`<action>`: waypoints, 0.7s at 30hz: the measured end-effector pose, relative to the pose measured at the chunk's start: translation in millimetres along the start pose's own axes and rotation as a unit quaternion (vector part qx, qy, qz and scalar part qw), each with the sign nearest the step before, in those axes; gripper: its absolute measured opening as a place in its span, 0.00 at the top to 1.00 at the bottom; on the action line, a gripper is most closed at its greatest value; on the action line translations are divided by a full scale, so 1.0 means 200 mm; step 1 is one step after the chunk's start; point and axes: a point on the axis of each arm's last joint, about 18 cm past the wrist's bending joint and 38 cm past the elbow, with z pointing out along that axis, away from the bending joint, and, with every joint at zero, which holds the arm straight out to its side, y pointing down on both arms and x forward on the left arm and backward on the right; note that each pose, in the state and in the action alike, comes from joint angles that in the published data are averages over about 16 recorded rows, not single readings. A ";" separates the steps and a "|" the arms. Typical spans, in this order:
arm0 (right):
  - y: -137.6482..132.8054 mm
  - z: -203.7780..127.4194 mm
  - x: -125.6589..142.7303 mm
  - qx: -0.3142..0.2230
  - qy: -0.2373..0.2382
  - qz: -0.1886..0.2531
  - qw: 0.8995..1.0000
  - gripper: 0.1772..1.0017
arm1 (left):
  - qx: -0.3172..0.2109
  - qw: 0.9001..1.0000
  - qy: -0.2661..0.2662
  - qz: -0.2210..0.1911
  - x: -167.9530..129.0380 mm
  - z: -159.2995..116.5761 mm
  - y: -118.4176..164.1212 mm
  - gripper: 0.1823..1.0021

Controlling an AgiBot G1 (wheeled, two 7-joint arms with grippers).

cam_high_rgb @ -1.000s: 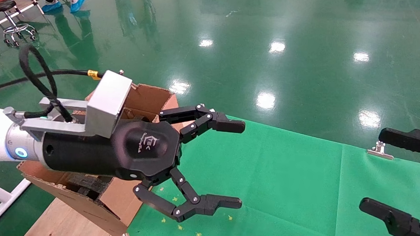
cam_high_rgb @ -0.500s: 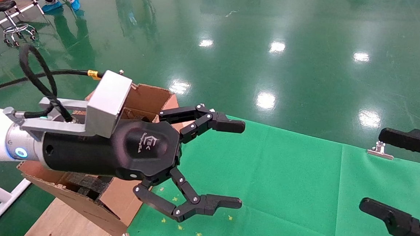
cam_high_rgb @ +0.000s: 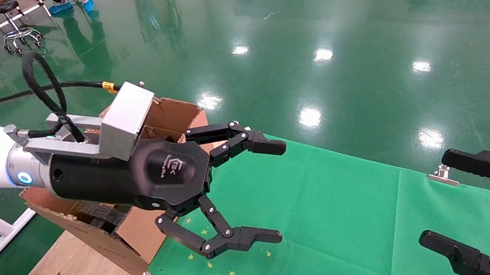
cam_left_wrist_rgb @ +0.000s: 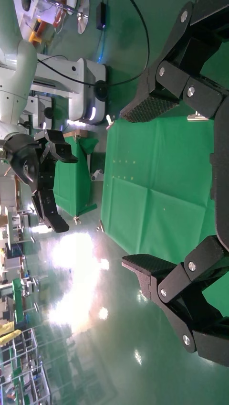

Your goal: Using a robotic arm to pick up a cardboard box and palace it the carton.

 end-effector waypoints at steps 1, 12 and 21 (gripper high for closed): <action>0.00 0.00 0.00 0.000 0.000 0.000 1.000 0.00 | 0.000 1.000 0.000 0.000 0.00 0.00 0.00 0.00; 0.00 0.00 0.00 0.000 0.000 0.000 1.000 0.00 | 0.000 1.000 0.000 0.000 0.00 0.00 0.00 0.00; 0.00 0.00 0.00 0.000 0.000 0.000 1.000 0.00 | 0.000 1.000 0.000 0.000 0.00 0.00 0.00 0.00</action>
